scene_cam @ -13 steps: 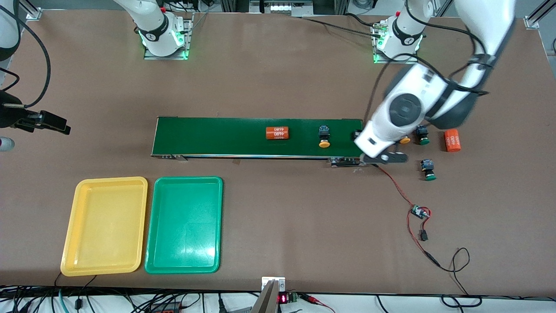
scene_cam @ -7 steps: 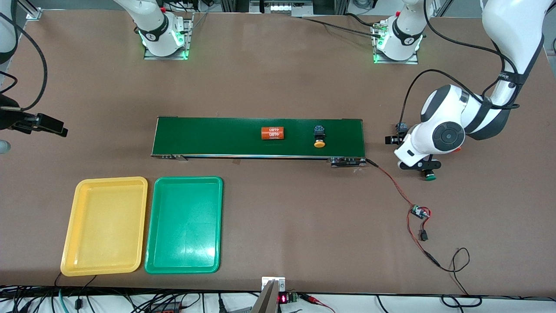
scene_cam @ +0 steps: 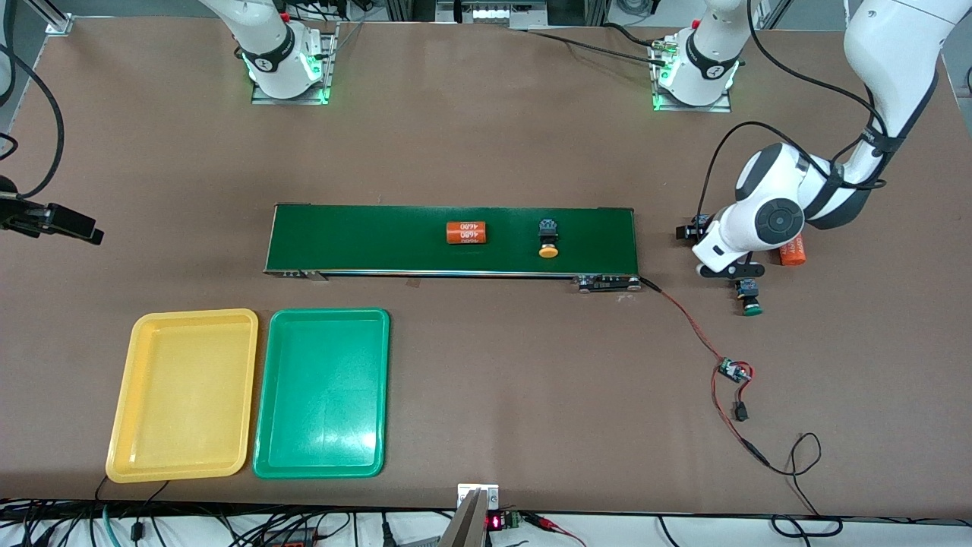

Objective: Sort buttons by color to trays
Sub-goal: 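Grasp the second yellow-capped button with the left gripper, then place the second yellow button on the conveyor with the left gripper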

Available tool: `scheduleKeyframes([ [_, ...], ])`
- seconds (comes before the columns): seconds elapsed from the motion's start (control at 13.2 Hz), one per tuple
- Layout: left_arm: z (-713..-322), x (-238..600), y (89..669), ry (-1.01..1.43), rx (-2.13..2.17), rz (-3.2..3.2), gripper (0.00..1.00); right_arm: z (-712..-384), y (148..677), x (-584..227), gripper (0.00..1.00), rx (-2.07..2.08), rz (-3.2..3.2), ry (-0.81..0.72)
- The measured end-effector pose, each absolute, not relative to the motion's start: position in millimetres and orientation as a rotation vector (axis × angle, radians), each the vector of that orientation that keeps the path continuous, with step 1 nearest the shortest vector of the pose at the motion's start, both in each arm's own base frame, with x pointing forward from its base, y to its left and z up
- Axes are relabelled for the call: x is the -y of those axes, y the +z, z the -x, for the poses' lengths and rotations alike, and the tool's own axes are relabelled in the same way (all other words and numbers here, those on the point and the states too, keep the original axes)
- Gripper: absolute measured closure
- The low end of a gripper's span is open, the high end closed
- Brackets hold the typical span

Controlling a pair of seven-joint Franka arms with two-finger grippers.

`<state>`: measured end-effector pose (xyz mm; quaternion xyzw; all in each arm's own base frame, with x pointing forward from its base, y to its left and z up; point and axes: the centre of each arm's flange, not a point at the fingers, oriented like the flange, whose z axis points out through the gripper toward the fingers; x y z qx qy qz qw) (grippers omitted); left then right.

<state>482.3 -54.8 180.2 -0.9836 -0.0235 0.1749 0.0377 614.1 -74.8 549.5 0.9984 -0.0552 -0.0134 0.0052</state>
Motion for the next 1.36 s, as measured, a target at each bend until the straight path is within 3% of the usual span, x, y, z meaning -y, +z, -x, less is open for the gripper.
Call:
scheduleKeyframes([
  [0.23,-463.5,67.2,169.7,0.534,0.105,3.024,0.12,-614.1,547.5,74.6,0.00,0.172,-3.126,-0.056],
  [0.61,-459.4,66.8,173.3,0.519,0.109,3.011,0.26,-615.2,524.0,50.1,0.00,0.112,-3.126,-0.200],
  [0.68,-459.6,66.3,173.7,0.517,0.111,3.010,0.33,-624.0,509.9,41.1,0.00,0.088,-3.120,-0.197],
  [0.91,-459.4,65.6,174.1,0.516,0.113,3.009,0.36,-643.4,492.8,35.9,0.00,0.071,-3.109,-0.105],
  [1.14,-459.6,64.0,174.3,0.516,0.119,3.008,0.48,-646.5,496.4,33.6,0.00,0.064,-3.109,-0.071],
  [1.21,-460.0,63.9,175.0,0.512,0.120,3.008,0.57,-648.5,500.8,31.3,0.00,0.059,-3.109,-0.044],
  [1.36,-461.1,64.0,176.5,0.504,0.120,3.009,0.57,-649.9,505.1,31.8,0.00,0.060,-3.108,-0.026],
])
